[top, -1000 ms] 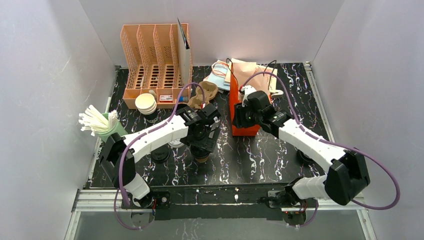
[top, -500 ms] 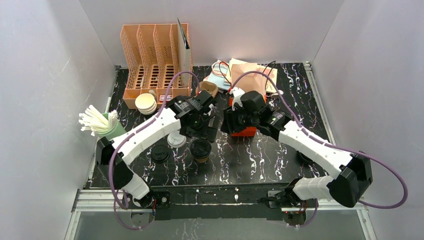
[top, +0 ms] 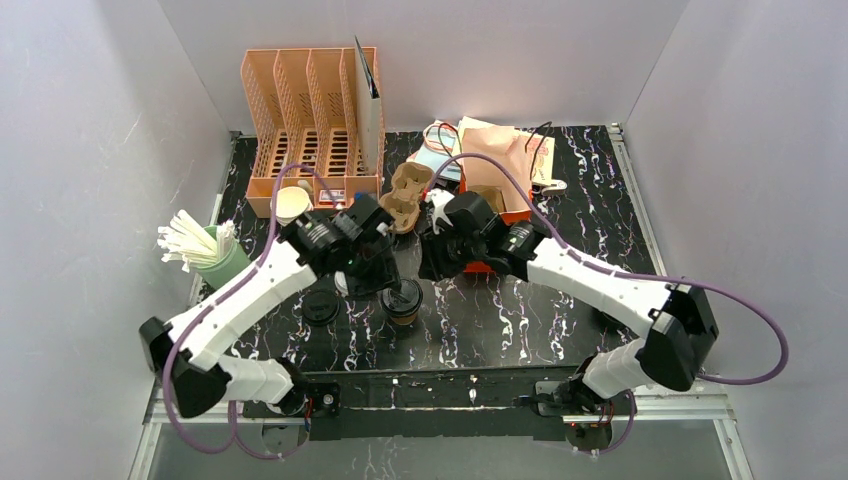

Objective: Pack the takeout coffee
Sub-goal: Close the cup lid on the coffee cup.

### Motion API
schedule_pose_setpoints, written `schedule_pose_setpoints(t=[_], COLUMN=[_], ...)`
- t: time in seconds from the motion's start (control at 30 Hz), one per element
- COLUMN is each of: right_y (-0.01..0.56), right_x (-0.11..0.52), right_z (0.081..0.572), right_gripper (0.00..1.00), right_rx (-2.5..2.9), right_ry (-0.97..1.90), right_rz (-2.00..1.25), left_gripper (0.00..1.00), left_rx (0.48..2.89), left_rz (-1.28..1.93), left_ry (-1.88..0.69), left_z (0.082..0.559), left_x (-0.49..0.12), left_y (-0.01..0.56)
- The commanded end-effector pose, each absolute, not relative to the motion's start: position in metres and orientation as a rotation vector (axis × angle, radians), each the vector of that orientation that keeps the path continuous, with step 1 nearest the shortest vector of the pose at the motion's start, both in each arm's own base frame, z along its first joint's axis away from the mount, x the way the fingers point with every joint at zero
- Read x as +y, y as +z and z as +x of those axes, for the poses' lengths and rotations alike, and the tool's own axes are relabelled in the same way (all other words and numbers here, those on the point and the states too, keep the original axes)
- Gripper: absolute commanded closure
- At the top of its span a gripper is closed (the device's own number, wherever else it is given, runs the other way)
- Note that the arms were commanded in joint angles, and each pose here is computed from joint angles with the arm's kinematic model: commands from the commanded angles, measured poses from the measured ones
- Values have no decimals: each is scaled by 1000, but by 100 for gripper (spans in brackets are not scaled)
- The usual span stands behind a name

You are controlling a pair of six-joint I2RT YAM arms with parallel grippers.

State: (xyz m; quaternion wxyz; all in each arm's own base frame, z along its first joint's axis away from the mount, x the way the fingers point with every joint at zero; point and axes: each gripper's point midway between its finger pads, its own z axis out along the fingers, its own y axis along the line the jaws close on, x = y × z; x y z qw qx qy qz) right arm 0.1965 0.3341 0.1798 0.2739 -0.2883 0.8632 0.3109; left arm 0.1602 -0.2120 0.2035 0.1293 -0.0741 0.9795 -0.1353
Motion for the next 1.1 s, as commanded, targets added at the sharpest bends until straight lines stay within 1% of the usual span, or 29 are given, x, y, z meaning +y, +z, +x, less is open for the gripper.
schedule_pose_setpoints(t=[0.0, 0.07, 0.17, 0.2, 0.3, 0.5, 0.63, 0.9, 1.07], right_y=[201, 201, 193, 191, 187, 182, 179, 165, 154], right_x=[352, 358, 364, 365, 368, 372, 376, 376, 373], right_z=[210, 213, 216, 215, 216, 217, 214, 207, 202], right_gripper=[61, 61, 61, 62, 62, 62, 62, 64, 65], right_rx=[2267, 2263, 2293, 2302, 2313, 2337, 2346, 2393, 2428], right_ry=[873, 874, 871, 875, 877, 875, 877, 870, 849], right_rz=[-763, -778, -789, -791, -788, -801, -832, -872, -898], left_gripper=[54, 58, 68, 68, 69, 69, 70, 73, 73], left_rx=[2741, 2645, 2543, 2519, 2487, 2525, 2502, 2480, 2498], left_rz=[-691, -842, -1024, -1076, -1104, -1110, -1133, -1185, -1185], left_ry=[-525, -581, -649, -661, -661, -597, -571, -559, -551], left_z=[152, 157, 157, 155, 157, 159, 163, 164, 163], left_x=[-205, -200, -193, -189, -186, -189, -187, -184, -186], left_y=[202, 200, 192, 189, 183, 168, 160, 144, 136])
